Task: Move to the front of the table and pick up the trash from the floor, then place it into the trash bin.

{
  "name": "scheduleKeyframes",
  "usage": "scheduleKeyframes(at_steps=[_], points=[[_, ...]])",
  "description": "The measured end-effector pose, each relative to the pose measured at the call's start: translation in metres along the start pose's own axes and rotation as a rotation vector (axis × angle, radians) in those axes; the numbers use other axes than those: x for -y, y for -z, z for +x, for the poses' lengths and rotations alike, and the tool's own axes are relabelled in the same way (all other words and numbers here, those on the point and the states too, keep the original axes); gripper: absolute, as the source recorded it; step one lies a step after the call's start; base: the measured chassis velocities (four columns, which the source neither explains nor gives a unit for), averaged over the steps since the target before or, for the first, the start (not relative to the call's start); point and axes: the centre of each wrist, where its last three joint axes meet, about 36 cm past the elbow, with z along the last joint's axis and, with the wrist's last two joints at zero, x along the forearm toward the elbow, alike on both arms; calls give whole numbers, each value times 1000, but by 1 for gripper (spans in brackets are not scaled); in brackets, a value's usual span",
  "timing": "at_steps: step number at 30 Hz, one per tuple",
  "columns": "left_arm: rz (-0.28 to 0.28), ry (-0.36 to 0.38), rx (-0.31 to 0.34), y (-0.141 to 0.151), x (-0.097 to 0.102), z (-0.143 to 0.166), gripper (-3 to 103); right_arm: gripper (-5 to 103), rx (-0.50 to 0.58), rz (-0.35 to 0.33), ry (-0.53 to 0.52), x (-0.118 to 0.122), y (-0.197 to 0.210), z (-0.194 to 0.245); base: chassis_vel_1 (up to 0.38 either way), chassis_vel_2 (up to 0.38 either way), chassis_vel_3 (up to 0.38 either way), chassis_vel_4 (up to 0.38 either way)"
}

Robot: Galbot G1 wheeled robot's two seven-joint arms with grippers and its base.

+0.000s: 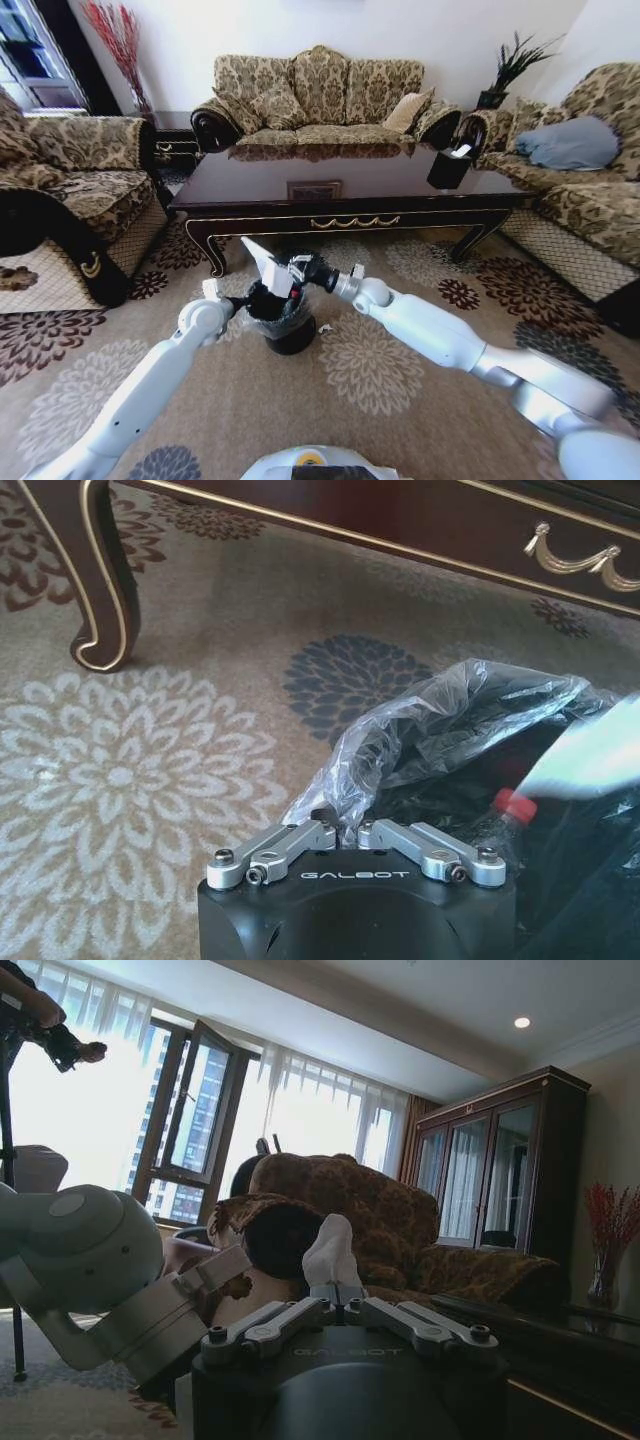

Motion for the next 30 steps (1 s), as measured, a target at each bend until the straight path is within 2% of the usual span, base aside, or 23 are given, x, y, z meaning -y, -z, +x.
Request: scheduleKeyframes(at_steps=[6, 11, 12, 13, 14, 16, 19, 21, 22, 27, 29, 30], points=[[-9, -12, 4, 2, 4, 4, 4, 0, -29, 7, 5, 0, -17, 4, 0, 0, 0, 0], [-17, 1, 10, 4, -2, 10, 4, 0, -52, 12, -5, 5, -24, 12, 0, 0, 0, 0], [-18, 3, 12, 5, -3, 11, 4, -3, -54, 14, -7, 5, -25, 13, 0, 0, 0, 0], [-19, 6, 14, 7, -5, 12, 4, 2, -56, 15, -9, 6, -26, 14, 0, 0, 0, 0], [-19, 6, 14, 7, -5, 12, 4, 2, -56, 15, -9, 6, -26, 14, 0, 0, 0, 0], [-21, 8, 19, 9, -7, 15, 4, 13, -58, 17, -12, 7, -26, 15, 0, 0, 0, 0], [-22, 11, 21, 10, -9, 17, 4, 19, -59, 18, -13, 8, -26, 16, 0, 0, 0, 0], [-23, 17, 22, 10, -12, 21, 4, 29, -58, 20, -16, 9, -26, 15, 0, 0, 0, 0], [-23, 17, 22, 10, -12, 21, 4, 29, -58, 20, -16, 9, -26, 15, 0, 0, 0, 0], [-25, 30, 31, 9, -21, 31, 4, 56, -61, 30, -24, 12, -25, 18, 0, 0, 0, 0], [-24, 35, 34, 9, -23, 34, 4, 56, -62, 32, -27, 13, -25, 20, 0, 0, 0, 0], [-23, 38, 36, 10, -25, 35, 4, 61, -63, 34, -29, 14, -25, 21, 0, 0, 0, 0]])
